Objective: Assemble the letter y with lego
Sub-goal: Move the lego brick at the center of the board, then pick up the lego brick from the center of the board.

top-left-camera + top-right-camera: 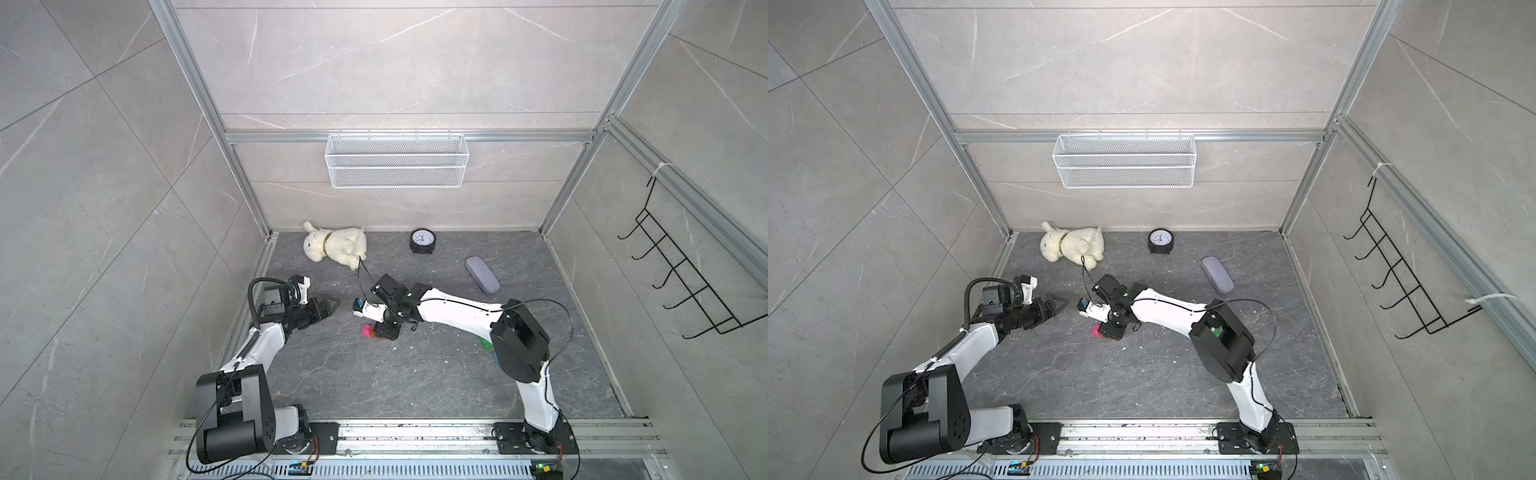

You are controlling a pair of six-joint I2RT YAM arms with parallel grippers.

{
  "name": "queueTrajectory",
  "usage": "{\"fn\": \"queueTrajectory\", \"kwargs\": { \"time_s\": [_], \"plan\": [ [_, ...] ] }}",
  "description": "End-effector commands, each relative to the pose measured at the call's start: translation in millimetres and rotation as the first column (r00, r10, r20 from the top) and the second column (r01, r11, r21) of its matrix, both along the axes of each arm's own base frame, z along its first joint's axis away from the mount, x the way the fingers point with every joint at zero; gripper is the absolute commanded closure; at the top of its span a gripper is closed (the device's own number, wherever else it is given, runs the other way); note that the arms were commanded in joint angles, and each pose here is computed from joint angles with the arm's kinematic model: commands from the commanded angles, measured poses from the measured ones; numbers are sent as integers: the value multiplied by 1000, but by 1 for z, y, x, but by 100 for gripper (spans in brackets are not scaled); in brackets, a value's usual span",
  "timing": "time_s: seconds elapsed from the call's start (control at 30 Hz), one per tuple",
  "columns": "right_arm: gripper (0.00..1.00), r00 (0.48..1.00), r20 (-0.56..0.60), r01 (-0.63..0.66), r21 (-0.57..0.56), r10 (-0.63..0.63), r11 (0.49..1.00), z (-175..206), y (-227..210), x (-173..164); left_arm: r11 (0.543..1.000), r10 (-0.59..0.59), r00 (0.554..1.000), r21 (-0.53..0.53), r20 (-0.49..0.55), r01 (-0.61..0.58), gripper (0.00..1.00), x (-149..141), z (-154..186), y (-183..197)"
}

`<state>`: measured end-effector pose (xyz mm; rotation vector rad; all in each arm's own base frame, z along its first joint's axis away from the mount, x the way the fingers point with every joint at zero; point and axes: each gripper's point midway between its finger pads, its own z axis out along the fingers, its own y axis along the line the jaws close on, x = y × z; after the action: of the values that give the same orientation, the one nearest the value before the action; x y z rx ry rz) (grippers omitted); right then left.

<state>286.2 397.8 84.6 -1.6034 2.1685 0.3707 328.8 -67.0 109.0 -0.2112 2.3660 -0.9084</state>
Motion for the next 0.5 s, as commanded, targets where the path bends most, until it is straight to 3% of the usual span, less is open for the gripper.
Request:
{"fn": "queueTrajectory", "kwargs": {
  "time_s": [0.0,0.1,0.23,0.37,0.47],
  "plan": [
    [49,970,-16,242,81,-242,967,33,-38,16,997,-59,998,-43,21,59,9,-3,6,-18],
    [49,861,-114,503,38,-496,864,28,-102,23,995,-96,995,-36,15,97,9,-7,2,-30],
    [49,624,-177,757,-103,-761,645,13,-195,20,990,-134,991,-28,14,135,9,-10,1,-41],
    [49,476,-144,839,-222,-868,497,5,-261,2,988,-153,988,-27,6,153,9,-12,-1,-47],
    [48,405,-91,854,-318,-910,412,-4,-298,-9,987,-157,988,-23,2,157,9,-12,-3,-48]
  ]
}}
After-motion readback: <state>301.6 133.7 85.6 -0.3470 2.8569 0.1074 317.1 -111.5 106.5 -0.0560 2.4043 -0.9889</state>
